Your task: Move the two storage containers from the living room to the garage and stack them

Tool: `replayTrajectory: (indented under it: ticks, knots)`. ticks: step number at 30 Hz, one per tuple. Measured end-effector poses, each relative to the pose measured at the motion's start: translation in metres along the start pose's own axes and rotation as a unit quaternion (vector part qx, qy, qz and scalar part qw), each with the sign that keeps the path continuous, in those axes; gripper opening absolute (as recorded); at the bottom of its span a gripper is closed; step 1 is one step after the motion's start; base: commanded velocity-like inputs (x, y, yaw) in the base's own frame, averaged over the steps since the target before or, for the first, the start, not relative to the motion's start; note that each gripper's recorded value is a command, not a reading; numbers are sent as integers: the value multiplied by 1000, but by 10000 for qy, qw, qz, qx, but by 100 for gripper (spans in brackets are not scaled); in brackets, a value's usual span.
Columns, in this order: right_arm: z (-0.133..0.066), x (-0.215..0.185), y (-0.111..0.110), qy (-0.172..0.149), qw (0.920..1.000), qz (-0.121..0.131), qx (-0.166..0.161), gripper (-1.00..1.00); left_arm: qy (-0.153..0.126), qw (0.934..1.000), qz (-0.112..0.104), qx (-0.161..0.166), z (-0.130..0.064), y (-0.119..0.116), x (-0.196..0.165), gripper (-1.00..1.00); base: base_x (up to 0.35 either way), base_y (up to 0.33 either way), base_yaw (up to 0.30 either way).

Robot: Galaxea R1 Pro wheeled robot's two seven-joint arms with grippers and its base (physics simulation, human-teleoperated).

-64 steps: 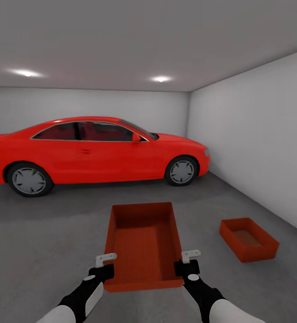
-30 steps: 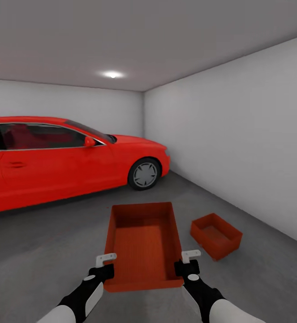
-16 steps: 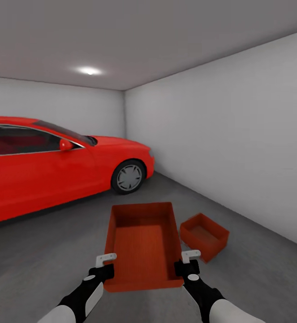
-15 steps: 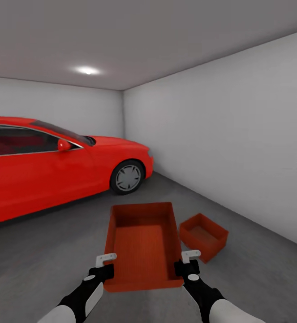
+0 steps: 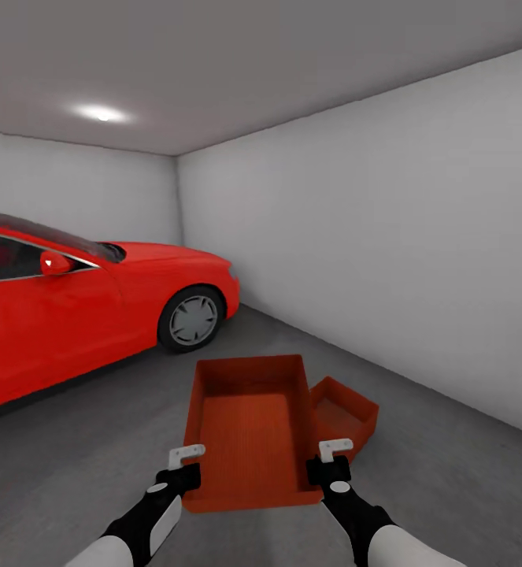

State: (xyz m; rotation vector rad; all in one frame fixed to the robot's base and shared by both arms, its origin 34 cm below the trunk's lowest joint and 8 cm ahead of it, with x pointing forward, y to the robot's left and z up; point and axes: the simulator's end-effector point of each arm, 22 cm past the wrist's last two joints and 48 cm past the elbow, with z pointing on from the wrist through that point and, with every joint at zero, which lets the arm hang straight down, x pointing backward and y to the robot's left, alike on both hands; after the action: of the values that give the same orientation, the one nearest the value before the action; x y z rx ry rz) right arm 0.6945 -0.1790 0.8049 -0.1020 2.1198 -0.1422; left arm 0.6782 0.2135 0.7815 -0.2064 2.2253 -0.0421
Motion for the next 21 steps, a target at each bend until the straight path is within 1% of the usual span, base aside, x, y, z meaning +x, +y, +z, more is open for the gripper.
replayTrajectory:
  ticks: [21]
  knots:
    - [0,0,0,3,10000,-4,0,-100,4,10000,-5,0,0,0,1,-100,322,157,-285]
